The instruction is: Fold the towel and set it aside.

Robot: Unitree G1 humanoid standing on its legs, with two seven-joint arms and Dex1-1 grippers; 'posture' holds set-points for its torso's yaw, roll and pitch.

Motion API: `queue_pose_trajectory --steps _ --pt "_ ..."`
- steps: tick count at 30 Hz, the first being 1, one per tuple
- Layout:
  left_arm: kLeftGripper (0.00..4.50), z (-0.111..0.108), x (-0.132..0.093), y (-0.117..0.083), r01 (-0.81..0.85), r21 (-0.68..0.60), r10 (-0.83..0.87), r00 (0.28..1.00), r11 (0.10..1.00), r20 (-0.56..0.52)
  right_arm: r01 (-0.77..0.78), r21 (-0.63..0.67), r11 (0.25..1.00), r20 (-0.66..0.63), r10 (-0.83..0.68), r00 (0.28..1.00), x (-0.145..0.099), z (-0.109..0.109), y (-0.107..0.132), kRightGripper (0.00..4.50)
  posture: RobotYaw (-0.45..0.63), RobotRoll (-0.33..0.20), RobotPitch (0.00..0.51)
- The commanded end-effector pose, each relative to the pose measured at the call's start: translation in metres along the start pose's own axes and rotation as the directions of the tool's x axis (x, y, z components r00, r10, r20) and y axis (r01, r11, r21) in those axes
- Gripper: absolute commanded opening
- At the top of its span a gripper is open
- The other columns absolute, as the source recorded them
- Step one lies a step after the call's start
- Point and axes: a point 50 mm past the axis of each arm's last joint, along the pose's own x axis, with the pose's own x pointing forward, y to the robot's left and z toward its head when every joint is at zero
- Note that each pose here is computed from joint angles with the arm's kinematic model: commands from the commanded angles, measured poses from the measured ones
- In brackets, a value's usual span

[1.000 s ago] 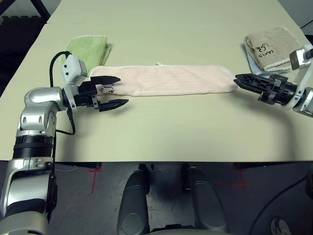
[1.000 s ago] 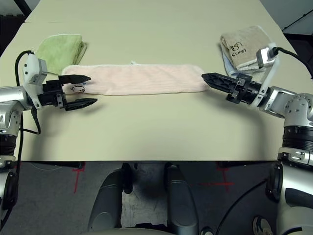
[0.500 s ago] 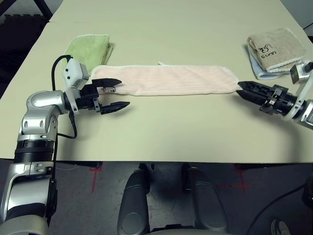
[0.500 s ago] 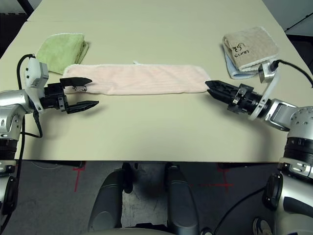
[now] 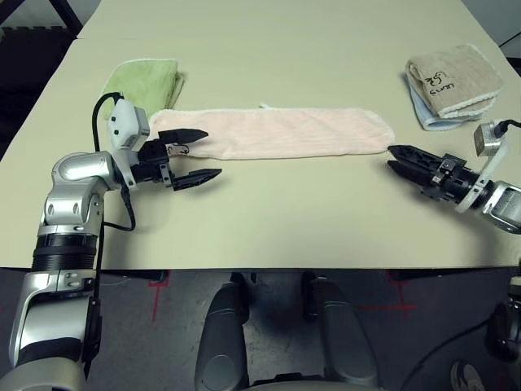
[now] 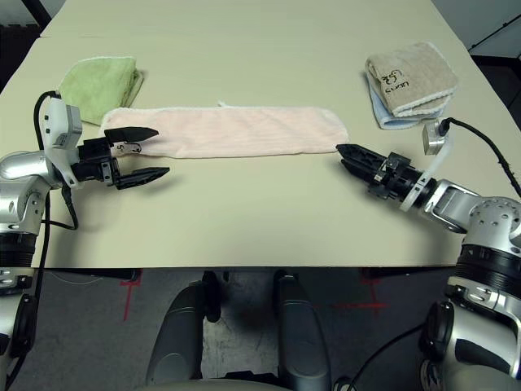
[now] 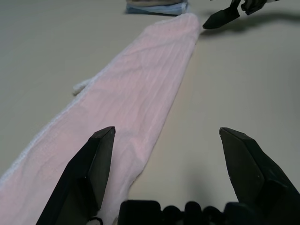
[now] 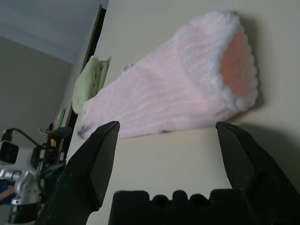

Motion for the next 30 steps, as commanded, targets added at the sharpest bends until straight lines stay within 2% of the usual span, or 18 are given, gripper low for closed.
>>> queue_pose_trajectory --steps 1,14,17,19,22,25,26,30 --pt "4.5 -0.002 0.001 -0.007 0.019 -0.017 -0.019 1.0 1.0 -0.003 0.055 0.011 0.998 0.018 -0.055 0.998 0.006 0.001 -0.008 4.47 -0.08 0.0 0.253" --pt "4.5 0.0 -0.003 -0.008 0.013 -0.022 -0.013 1.0 1.0 -0.017 0.107 0.033 0.994 0.009 -0.107 0.994 0.012 -0.002 -0.013 4.47 -0.08 0.0 0.253" --pt "4.5 -0.001 -0.003 -0.008 0.015 -0.023 -0.015 1.0 1.0 -0.017 0.123 0.039 0.992 0.021 -0.123 0.992 0.009 -0.001 -0.014 3.84 -0.08 0.0 0.254" --pt "4.5 -0.001 -0.002 -0.007 0.015 -0.023 -0.016 1.0 1.0 -0.018 0.129 0.04 0.991 0.024 -0.13 0.991 0.006 0.0 -0.014 3.07 -0.08 0.0 0.254" --pt "4.5 0.0 -0.002 -0.006 0.016 -0.021 -0.017 1.0 1.0 -0.017 0.126 0.044 0.991 0.016 -0.127 0.992 -0.005 0.003 -0.01 3.22 -0.08 0.0 0.254" --pt "4.5 0.0 -0.002 -0.006 0.016 -0.021 -0.016 1.0 1.0 -0.016 0.137 0.044 0.99 0.009 -0.138 0.99 -0.016 0.004 -0.007 4.27 -0.08 0.0 0.254" --pt "4.5 0.0 -0.001 -0.006 0.016 -0.021 -0.016 1.0 1.0 -0.016 0.138 0.044 0.989 0.008 -0.139 0.99 -0.018 0.004 -0.006 4.47 -0.08 0.0 0.254" --pt "4.5 -0.001 0.002 -0.006 0.021 -0.024 -0.021 1.0 1.0 -0.011 0.147 0.048 0.988 0.019 -0.148 0.989 -0.017 0.004 -0.005 4.47 -0.1 0.0 0.254"
